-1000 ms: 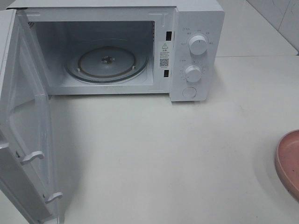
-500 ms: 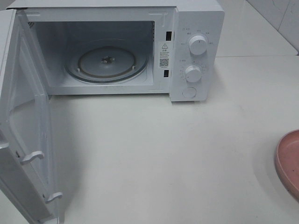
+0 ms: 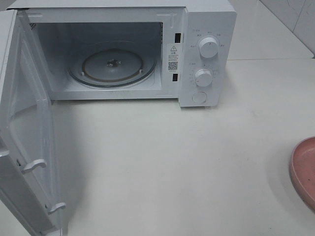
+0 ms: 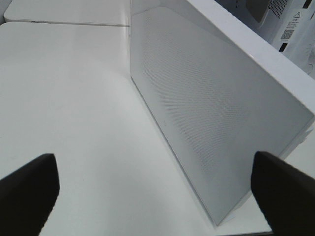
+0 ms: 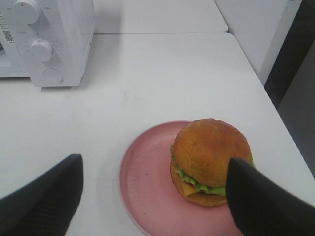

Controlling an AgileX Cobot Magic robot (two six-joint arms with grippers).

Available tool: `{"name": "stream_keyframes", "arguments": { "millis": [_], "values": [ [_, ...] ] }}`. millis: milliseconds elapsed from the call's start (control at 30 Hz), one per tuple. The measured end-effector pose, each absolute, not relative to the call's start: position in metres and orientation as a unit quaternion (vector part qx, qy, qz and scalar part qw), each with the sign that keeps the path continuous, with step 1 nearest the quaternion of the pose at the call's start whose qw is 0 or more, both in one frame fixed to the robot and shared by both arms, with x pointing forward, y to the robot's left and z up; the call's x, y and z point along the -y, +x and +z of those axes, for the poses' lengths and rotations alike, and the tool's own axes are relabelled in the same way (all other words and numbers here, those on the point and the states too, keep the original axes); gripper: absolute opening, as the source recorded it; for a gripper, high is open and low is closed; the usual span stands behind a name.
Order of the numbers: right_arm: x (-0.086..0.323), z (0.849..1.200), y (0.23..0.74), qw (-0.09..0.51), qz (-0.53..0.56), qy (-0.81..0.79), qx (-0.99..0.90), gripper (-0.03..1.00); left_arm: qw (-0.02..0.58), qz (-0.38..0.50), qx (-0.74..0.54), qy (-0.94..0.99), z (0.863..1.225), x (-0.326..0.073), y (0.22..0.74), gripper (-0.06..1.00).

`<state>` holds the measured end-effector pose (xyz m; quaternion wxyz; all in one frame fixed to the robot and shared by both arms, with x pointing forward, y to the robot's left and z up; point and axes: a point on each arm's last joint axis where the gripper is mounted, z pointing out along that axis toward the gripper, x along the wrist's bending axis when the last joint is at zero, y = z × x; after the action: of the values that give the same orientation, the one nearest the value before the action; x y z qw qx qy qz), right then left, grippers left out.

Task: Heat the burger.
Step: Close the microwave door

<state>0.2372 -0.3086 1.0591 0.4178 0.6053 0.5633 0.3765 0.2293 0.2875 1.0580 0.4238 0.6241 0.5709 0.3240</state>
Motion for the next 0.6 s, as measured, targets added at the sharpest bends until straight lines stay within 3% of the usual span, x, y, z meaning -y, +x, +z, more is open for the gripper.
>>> {"name": "stream_keyframes", "arguments": {
  "millis": [600],
  "values": [
    [0.3086,1.0591,0.2372,0.418,0.376,0.605,-0.563,0.75,0.424,0.324,-0.571,0.624,1.0580,-0.2875,0.2293,0.98]
  ]
}}
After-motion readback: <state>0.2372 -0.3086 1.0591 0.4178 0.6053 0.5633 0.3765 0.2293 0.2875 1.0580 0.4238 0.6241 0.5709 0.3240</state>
